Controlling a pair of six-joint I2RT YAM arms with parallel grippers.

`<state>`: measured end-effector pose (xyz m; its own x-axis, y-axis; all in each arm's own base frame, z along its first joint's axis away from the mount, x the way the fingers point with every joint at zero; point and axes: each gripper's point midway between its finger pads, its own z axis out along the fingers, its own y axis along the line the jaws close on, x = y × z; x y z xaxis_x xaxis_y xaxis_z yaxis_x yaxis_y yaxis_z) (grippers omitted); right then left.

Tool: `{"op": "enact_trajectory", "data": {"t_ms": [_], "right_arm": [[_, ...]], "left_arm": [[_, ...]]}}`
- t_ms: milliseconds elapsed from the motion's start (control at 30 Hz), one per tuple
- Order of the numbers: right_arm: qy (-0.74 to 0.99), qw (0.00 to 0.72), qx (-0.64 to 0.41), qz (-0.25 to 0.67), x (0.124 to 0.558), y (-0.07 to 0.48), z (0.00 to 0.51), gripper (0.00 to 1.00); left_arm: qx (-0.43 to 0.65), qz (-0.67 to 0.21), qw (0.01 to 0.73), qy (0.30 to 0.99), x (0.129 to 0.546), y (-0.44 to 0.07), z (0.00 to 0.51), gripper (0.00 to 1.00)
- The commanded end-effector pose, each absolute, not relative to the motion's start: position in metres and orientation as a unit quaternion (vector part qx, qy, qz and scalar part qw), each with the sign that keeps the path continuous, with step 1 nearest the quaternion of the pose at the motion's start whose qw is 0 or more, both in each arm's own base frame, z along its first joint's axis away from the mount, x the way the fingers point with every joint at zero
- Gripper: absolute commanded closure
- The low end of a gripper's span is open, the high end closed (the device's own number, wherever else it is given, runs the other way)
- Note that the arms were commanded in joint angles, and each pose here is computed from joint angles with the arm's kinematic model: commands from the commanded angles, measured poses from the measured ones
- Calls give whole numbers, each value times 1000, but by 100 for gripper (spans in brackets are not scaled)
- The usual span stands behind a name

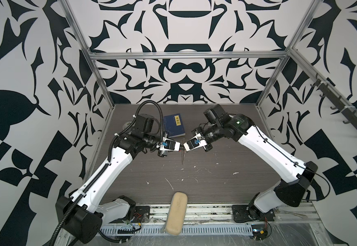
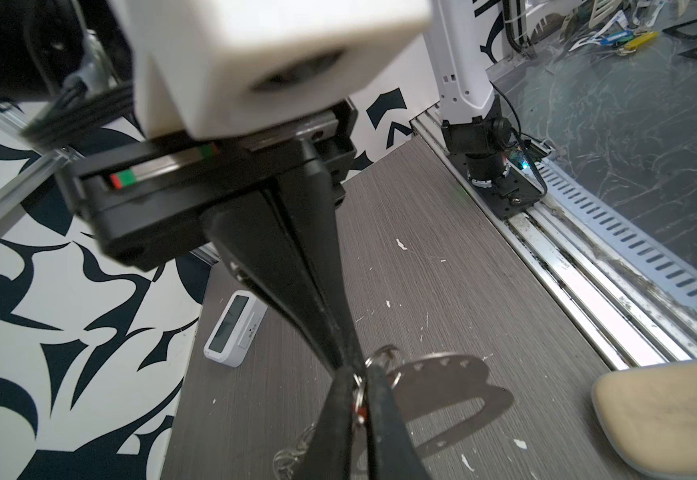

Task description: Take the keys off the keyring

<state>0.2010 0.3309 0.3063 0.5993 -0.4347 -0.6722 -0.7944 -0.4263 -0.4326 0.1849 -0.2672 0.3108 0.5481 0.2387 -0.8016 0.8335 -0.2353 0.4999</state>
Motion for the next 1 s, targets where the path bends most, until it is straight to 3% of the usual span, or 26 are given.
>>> {"op": "enact_trajectory", "data": {"t_ms": [0,133,967], "right_arm": [[353,404,-807,246,193,334,331,100],[352,406,-807,245,193,334,332,100],[336,519,-709,339,192,315,380,100]], "left_arm": [[734,-300,484,371,181,-265,311,92],[737,-293,483,371,182,-264,310,100],[730,-252,522,362,194,-261,333,100]]}}
